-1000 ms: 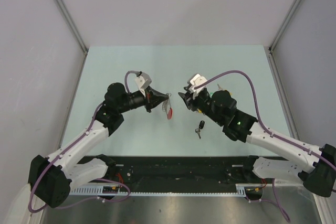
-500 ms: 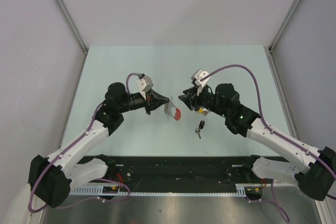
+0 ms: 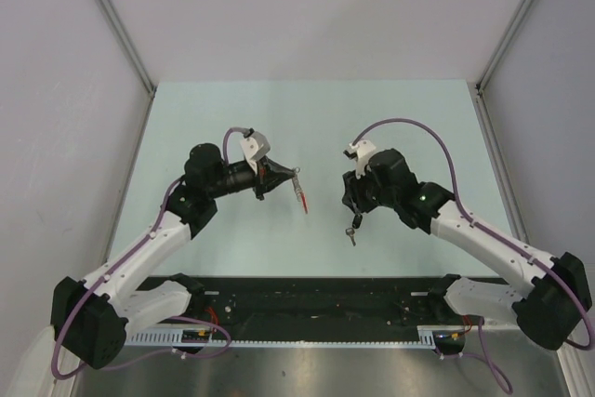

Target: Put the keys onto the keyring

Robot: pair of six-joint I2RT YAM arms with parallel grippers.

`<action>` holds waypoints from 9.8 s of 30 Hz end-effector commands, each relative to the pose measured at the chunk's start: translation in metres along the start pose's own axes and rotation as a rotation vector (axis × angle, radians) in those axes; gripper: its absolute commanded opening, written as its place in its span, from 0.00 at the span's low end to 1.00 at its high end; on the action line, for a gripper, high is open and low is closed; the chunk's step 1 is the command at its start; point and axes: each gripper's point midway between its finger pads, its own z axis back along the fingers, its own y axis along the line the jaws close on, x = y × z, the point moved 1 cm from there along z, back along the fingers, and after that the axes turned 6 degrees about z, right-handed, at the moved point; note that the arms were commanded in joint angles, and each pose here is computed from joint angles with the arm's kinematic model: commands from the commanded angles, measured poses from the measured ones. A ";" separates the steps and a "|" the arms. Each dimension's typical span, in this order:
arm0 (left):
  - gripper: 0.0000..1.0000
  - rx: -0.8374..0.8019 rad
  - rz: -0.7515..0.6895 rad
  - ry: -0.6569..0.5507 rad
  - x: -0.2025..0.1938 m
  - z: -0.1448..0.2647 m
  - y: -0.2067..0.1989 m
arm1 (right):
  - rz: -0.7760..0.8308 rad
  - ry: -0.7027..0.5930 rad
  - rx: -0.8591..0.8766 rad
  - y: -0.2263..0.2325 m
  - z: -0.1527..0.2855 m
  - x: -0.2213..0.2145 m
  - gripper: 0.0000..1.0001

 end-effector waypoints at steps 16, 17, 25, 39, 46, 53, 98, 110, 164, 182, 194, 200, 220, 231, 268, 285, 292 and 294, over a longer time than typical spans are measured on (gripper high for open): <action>0.00 0.070 -0.109 -0.077 0.041 0.011 0.005 | -0.166 0.569 -0.047 -0.002 -0.031 -0.126 0.40; 0.00 0.074 -0.106 -0.074 0.039 0.011 0.006 | -0.163 0.596 -0.041 0.001 -0.032 -0.133 0.40; 0.00 0.085 -0.107 -0.081 0.042 0.013 0.007 | -0.184 0.652 0.004 0.020 -0.046 -0.151 0.40; 0.00 0.094 -0.111 -0.090 0.044 0.016 0.008 | -0.068 0.457 0.076 0.024 -0.096 -0.088 0.43; 0.01 0.095 -0.109 -0.092 0.044 0.016 0.010 | -0.124 0.400 0.008 -0.019 -0.080 -0.067 0.48; 0.01 0.092 -0.109 -0.093 0.044 0.016 0.009 | -0.200 0.404 0.015 -0.041 -0.081 -0.073 0.52; 0.00 0.089 -0.109 -0.102 0.047 0.018 0.007 | -0.209 0.322 0.047 -0.007 -0.089 -0.072 0.41; 0.00 0.086 -0.108 -0.100 0.047 0.017 0.006 | -0.184 0.362 0.073 -0.008 -0.107 -0.086 0.29; 0.00 0.083 -0.109 -0.101 0.047 0.017 0.006 | -0.047 0.330 -0.063 -0.043 -0.078 -0.057 0.00; 0.00 0.091 -0.105 -0.110 0.050 0.020 0.005 | -0.269 0.551 -0.384 -0.079 -0.003 -0.093 0.00; 0.00 0.103 -0.110 -0.116 0.053 0.022 0.004 | -0.372 0.634 -0.144 0.010 -0.034 -0.133 0.00; 0.00 0.109 -0.114 -0.116 0.054 0.024 0.005 | -0.380 0.614 -0.115 0.011 -0.047 -0.131 0.00; 0.00 0.116 -0.113 -0.116 0.054 0.024 0.006 | -0.563 0.432 -0.617 -0.130 0.005 -0.114 0.00; 0.00 0.115 -0.108 -0.108 0.052 0.023 0.006 | -0.593 0.521 -0.384 -0.034 -0.040 -0.140 0.00; 0.00 0.125 -0.101 -0.094 0.049 0.021 0.010 | -0.641 0.430 -0.217 -0.038 -0.021 -0.132 0.72; 0.00 0.124 -0.107 -0.098 0.051 0.022 0.009 | -0.648 0.394 0.008 0.004 -0.089 -0.113 0.70; 0.00 0.130 -0.108 -0.098 0.051 0.023 0.009 | -0.553 0.297 0.084 0.013 -0.108 -0.063 0.75; 0.00 0.130 -0.109 -0.097 0.050 0.023 0.009 | -0.516 0.262 0.085 0.010 -0.104 -0.050 0.75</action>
